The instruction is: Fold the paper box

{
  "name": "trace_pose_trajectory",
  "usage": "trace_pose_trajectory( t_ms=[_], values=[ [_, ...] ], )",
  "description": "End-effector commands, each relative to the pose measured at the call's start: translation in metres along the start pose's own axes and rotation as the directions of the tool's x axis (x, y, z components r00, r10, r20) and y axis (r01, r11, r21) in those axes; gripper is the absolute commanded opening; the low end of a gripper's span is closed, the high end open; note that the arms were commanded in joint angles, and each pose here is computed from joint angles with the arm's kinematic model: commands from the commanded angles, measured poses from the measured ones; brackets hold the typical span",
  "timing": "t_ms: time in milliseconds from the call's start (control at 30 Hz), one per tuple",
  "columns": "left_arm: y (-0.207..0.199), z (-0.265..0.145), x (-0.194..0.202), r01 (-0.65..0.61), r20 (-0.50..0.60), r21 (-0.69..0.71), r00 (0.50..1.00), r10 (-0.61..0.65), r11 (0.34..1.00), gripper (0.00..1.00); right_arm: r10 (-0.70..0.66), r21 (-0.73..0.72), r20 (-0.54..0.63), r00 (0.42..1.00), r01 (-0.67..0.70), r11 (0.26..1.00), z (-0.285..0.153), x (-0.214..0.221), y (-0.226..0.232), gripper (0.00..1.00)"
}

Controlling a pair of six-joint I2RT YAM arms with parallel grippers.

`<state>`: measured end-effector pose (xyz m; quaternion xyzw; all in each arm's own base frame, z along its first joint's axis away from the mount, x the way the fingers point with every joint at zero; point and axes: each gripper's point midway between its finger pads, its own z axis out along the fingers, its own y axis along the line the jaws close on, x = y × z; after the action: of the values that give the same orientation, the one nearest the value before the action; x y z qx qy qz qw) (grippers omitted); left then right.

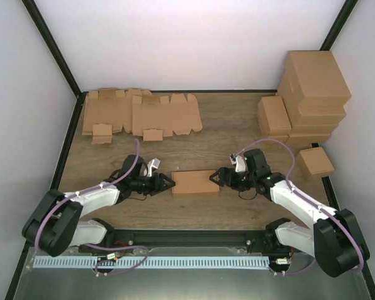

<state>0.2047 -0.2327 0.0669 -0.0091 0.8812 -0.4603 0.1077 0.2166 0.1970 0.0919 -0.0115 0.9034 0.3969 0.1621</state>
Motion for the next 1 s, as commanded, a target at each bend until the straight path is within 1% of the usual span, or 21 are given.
trace_pose_trajectory(
  t_ms=[0,100,200,233,333,400,500,600,733,833,900,967],
  values=[
    [-0.013,0.005,-0.007,-0.019,0.009,0.092,1.000,0.018,0.996,0.47,-0.014,-0.025,0.034,0.999,0.015,1.000,-0.002,-0.004,0.004,0.89],
    [-0.006,0.007,-0.007,-0.021,0.009,0.060,1.000,0.020,0.998,0.42,-0.013,-0.027,0.038,0.999,0.014,1.000,-0.002,-0.002,0.002,0.90],
    [0.001,0.010,-0.006,-0.022,0.001,0.038,1.000,0.022,0.999,0.34,-0.011,-0.032,0.035,0.999,0.012,0.999,-0.001,0.001,0.001,0.90],
    [0.005,0.013,-0.005,-0.015,-0.013,0.032,1.000,0.015,0.999,0.30,-0.012,-0.034,0.031,0.999,0.013,0.999,-0.001,0.002,0.001,0.90],
    [0.013,0.019,0.000,0.002,-0.041,0.030,0.999,-0.001,1.000,0.27,-0.015,-0.032,0.023,1.000,0.015,0.999,0.000,0.004,-0.001,0.90],
    [0.017,0.020,0.000,0.003,-0.034,0.018,0.999,-0.002,1.000,0.26,-0.020,-0.032,0.020,1.000,0.021,0.999,0.001,0.005,-0.002,0.90],
    [0.022,0.018,-0.001,0.014,-0.020,0.002,1.000,-0.014,1.000,0.16,-0.015,-0.027,0.006,1.000,0.015,1.000,0.002,0.008,-0.005,0.95],
    [0.027,0.013,-0.001,0.026,-0.004,-0.006,1.000,-0.026,1.000,0.12,0.001,-0.035,-0.007,1.000,-0.001,0.999,0.003,0.011,-0.007,1.00],
    [0.034,0.007,0.001,0.038,-0.004,-0.010,0.999,-0.038,0.999,0.10,0.043,-0.138,-0.027,0.999,-0.046,0.989,-0.002,0.014,-0.005,1.00],
    [0.034,0.007,0.003,0.033,-0.011,-0.011,0.999,-0.033,0.999,0.10,0.064,-0.226,-0.065,0.996,-0.077,0.971,-0.003,0.020,0.004,0.97],
    [0.034,0.007,0.003,0.029,-0.014,-0.010,0.999,-0.029,1.000,0.11,0.068,-0.292,-0.082,0.994,-0.089,0.952,-0.005,0.022,0.014,0.92],
    [0.035,0.007,0.003,0.028,-0.016,-0.014,0.999,-0.029,1.000,0.10,0.086,-0.317,-0.087,0.993,-0.109,0.942,-0.006,0.022,0.019,0.89]
  ],
)
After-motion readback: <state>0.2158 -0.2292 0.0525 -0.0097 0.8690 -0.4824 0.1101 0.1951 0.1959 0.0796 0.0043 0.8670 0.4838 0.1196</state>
